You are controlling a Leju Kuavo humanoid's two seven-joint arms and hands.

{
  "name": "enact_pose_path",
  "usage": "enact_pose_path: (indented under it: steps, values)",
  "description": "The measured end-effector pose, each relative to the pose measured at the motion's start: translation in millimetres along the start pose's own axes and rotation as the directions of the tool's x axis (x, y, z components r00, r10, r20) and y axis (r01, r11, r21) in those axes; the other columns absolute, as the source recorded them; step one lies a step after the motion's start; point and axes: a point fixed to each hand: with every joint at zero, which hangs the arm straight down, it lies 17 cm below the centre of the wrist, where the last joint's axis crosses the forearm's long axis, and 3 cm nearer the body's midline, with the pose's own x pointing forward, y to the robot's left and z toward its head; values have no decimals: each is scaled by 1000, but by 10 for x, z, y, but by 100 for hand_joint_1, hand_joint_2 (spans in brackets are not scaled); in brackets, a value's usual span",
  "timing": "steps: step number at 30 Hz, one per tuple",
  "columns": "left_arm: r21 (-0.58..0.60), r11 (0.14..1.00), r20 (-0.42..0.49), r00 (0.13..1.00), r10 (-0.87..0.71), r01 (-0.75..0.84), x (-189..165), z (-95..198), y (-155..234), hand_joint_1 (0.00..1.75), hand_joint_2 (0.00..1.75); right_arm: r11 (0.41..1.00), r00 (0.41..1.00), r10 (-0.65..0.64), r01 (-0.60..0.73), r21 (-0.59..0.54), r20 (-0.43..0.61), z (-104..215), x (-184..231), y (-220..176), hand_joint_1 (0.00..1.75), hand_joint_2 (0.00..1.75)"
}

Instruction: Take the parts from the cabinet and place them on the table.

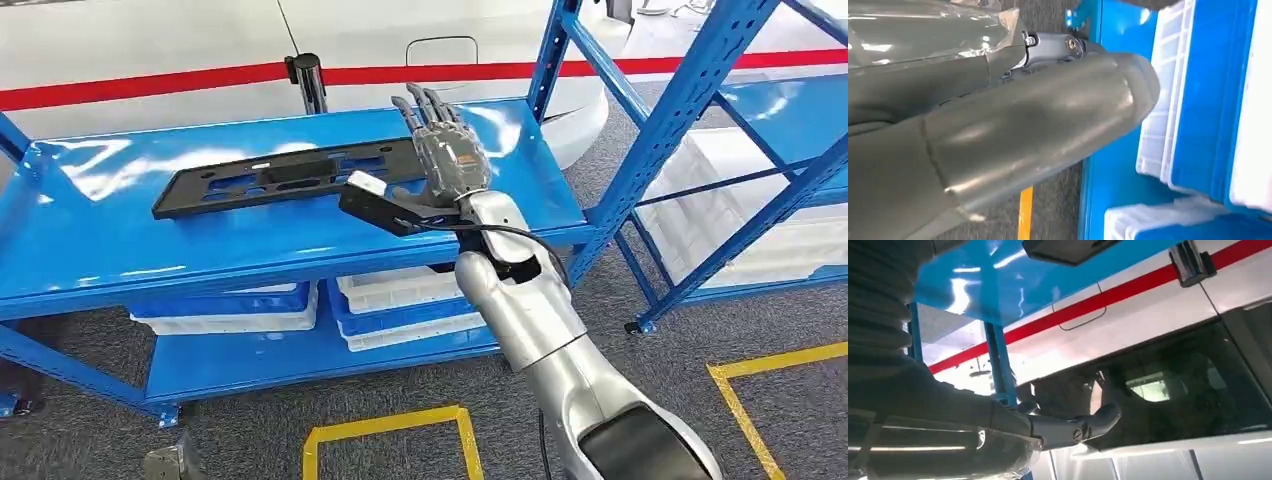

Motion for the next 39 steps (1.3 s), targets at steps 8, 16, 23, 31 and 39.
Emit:
enact_pose_path:
  steps: [8,16,23,31,39]
  values:
    - [8,1000,-4,1000,5,-5,-12,9,11,0,0,1000,1000,3,-3,3,-4,8,-25,16,0,175]
    - [37,999,-16,1000,21,-20,-9,-25,34,0,0,1000,1000,-19,19,0,7,2,15,9,0,175]
    - [152,985,-422,907,-5,76,-1090,432,684,0,0,999,995,-45,43,28,83,50,499,212,0,175]
    - [158,970,-686,727,-26,184,-1726,1008,1061,0,0,998,994,-39,34,51,103,80,625,305,0,175]
    - [185,954,-825,565,20,235,-2004,1383,1233,0,0,994,986,-43,27,104,159,141,918,492,0,175]
